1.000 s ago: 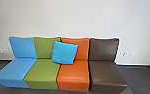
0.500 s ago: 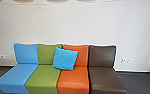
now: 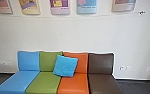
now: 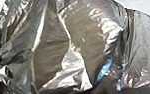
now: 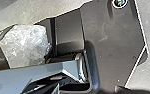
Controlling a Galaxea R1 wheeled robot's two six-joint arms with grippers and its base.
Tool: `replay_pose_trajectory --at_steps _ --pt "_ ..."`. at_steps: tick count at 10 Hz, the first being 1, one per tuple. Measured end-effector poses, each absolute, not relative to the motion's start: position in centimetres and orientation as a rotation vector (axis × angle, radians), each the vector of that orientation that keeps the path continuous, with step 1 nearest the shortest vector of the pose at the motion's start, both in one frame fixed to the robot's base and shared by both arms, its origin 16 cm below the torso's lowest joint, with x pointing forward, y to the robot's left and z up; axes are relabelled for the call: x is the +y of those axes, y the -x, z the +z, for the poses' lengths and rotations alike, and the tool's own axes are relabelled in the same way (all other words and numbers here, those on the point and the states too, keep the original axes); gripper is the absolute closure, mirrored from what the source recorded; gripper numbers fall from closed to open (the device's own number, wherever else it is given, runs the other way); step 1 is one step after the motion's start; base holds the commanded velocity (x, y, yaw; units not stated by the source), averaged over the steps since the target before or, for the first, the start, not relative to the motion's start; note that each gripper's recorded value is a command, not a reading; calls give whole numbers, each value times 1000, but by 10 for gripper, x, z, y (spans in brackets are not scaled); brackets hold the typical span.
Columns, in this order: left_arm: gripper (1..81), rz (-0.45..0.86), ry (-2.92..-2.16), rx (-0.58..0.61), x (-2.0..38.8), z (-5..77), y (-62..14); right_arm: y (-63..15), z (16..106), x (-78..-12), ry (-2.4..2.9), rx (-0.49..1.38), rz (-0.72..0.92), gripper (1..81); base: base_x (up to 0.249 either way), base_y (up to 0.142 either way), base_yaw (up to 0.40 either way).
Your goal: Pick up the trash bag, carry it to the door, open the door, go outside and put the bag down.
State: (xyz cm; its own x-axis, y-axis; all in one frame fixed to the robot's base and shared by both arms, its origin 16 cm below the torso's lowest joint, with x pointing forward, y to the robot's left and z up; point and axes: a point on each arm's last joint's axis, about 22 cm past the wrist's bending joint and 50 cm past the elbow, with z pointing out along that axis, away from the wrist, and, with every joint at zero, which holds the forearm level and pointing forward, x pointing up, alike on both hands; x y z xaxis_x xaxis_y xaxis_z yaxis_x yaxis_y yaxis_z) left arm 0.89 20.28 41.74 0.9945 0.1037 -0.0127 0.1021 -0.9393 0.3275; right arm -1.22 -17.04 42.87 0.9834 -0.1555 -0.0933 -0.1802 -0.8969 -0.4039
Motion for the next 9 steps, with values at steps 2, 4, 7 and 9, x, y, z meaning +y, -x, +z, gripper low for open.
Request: replay_pose_trajectory --at_steps 2,4,7,9 --pt "811 6 -2820 151 206 418 2 19 429 -168 2713 234 75 10 0 0 0" --pt "811 -6 -2836 157 205 417 15 39 431 -159 2711 235 101 10 0 0 0" --pt "811 -87 -2840 173 203 418 36 66 430 -162 2731 254 196 10 0 0 0" --pt "811 -82 -2838 171 202 418 24 49 429 -163 2732 255 176 10 0 0 0"
